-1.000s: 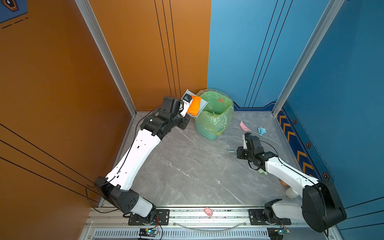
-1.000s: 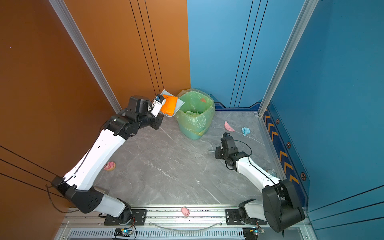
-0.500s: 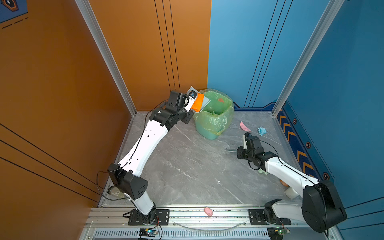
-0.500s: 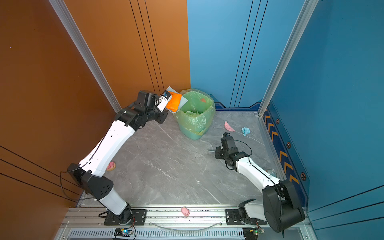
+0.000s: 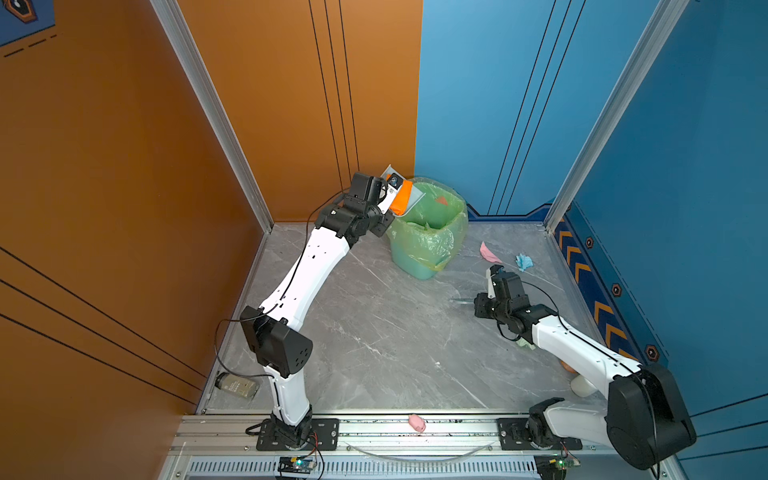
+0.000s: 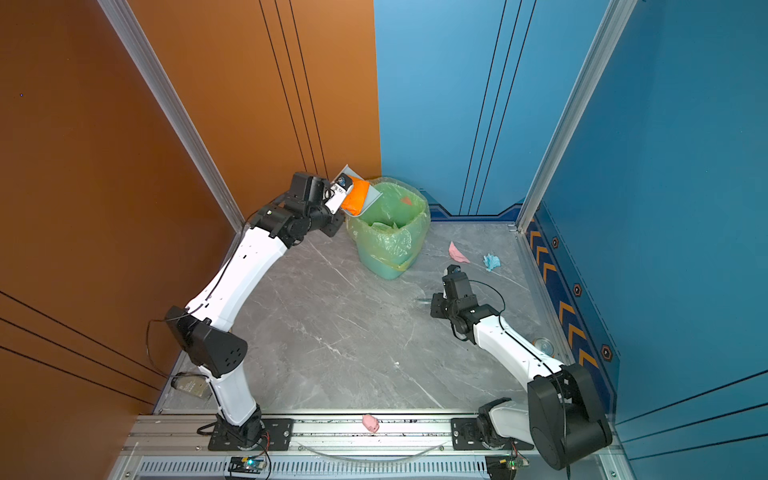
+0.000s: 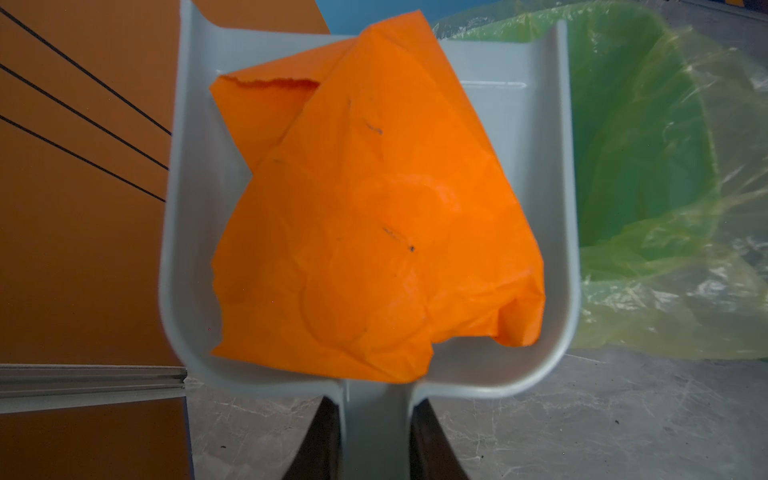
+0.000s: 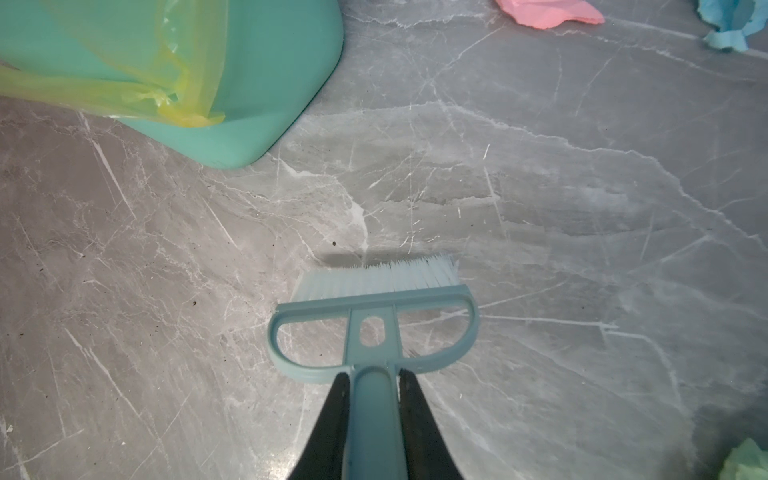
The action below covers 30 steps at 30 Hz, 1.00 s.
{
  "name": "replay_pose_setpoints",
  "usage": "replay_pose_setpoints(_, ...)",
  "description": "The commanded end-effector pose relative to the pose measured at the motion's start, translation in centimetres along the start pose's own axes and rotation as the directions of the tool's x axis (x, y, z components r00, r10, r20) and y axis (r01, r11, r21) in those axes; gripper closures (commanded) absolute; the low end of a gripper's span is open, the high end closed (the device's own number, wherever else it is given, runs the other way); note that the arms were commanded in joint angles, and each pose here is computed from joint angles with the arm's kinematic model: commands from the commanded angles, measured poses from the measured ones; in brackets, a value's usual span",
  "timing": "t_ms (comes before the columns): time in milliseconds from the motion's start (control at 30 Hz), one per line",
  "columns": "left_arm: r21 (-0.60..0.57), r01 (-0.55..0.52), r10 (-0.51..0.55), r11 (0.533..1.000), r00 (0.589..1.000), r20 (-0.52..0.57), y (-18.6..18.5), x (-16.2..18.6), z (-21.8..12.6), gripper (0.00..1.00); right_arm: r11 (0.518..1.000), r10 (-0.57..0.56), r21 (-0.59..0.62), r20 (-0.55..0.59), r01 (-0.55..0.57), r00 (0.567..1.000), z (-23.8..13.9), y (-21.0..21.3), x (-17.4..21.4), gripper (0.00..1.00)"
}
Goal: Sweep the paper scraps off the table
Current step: 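Tip the dustpan with the left gripper to drop the orange scrap into the bin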
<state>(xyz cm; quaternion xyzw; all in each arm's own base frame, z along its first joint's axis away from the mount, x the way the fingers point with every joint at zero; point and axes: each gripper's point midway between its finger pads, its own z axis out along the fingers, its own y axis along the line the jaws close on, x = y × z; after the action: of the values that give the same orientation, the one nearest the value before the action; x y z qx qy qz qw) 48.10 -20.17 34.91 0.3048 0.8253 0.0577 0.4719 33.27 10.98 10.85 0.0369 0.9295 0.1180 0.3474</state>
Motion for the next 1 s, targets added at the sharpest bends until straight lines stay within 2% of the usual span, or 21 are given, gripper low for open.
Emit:
replay_pose_setpoints(0, -0.058, -0.051, 0.053, 0.997, 0.998, 0.031, 1.0, -1.7, -0.3, 1.00, 1.000, 0.016, -0.002, 0.009, -0.016, 1.000, -0.4, -0.2, 0.1, 1.00)
replay_pose_setpoints(333, -0.133, -0.239, 0.241, 0.962, 0.971, -0.005, 1.2, -2.7, 0.9, 1.00, 1.000, 0.015, -0.002, 0.008, -0.015, 1.000, -0.4, -0.1, 0.1, 1.00)
replay_pose_setpoints(533, -0.145, -0.308, 0.307, 0.940, 0.951, -0.030, 0.9, -2.8, 2.1, 1.00, 1.000, 0.016, -0.002, 0.009, -0.016, 1.000, -0.4, -0.1, 0.0, 1.00)
replay_pose_setpoints(967, -0.203, -0.483, 0.476, 0.852, 0.875, -0.084, 0.7, -3.5, 3.5, 1.00, 1.000, 0.017, -0.003, 0.010, -0.017, 1.000, -0.3, 0.0, -0.1, 1.00)
